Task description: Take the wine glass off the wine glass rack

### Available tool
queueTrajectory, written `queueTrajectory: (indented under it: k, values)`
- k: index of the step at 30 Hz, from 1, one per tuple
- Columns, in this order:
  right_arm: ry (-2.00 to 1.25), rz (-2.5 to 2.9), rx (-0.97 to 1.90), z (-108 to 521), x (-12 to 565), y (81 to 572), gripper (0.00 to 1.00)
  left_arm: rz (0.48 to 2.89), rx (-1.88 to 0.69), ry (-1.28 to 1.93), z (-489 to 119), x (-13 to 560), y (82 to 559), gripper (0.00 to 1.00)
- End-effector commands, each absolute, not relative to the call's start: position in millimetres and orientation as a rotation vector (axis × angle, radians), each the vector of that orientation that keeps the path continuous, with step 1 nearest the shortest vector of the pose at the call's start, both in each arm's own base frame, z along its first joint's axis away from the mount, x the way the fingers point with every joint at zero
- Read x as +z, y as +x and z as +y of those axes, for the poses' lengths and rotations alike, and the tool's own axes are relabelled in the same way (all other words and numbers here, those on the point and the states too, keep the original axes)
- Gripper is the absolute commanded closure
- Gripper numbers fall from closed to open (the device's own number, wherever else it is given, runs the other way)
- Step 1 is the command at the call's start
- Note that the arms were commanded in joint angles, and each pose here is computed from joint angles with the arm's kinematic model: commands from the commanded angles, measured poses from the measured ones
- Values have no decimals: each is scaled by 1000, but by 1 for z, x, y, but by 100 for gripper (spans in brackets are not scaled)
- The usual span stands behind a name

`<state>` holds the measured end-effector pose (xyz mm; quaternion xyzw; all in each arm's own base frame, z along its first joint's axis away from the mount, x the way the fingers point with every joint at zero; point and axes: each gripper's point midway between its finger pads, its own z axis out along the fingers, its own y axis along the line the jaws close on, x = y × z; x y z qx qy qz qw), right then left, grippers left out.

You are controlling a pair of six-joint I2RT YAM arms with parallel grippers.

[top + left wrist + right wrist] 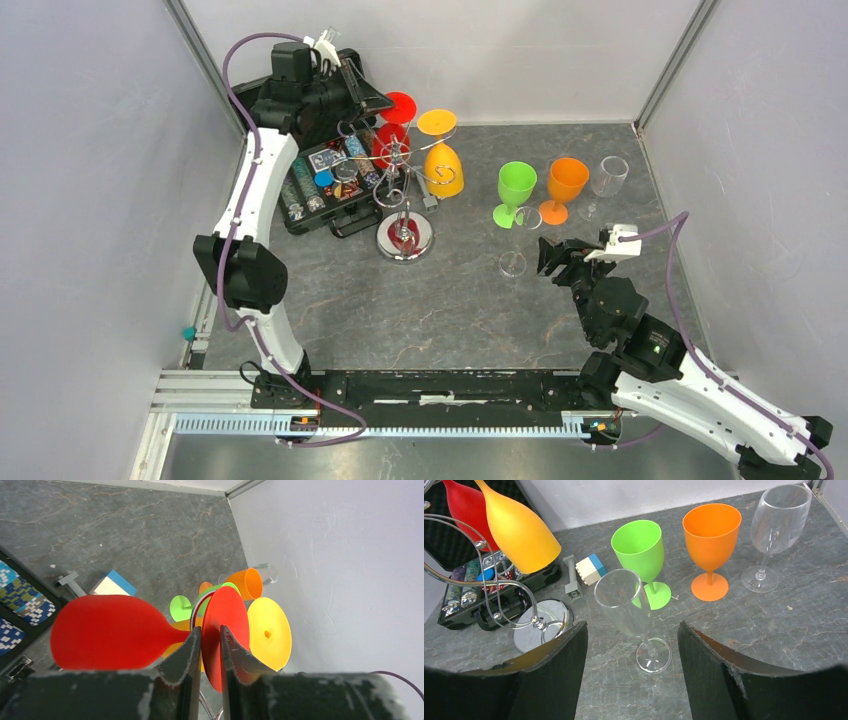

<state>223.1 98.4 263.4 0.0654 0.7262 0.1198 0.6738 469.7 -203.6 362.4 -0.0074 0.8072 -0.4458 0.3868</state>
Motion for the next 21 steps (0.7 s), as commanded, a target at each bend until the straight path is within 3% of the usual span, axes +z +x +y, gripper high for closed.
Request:
queueTrajectory:
  k: [1,7,21]
  values:
    - [185,1610,279,96,267,224,29,1970,-1249,-3,-214,396,452,81]
    - [184,1610,279,96,267,223,30,1948,-1191,-30,-206,402,454,98]
    - [188,1608,279,94,266,223,30,1713,-1371,-134,-205,446,444,98]
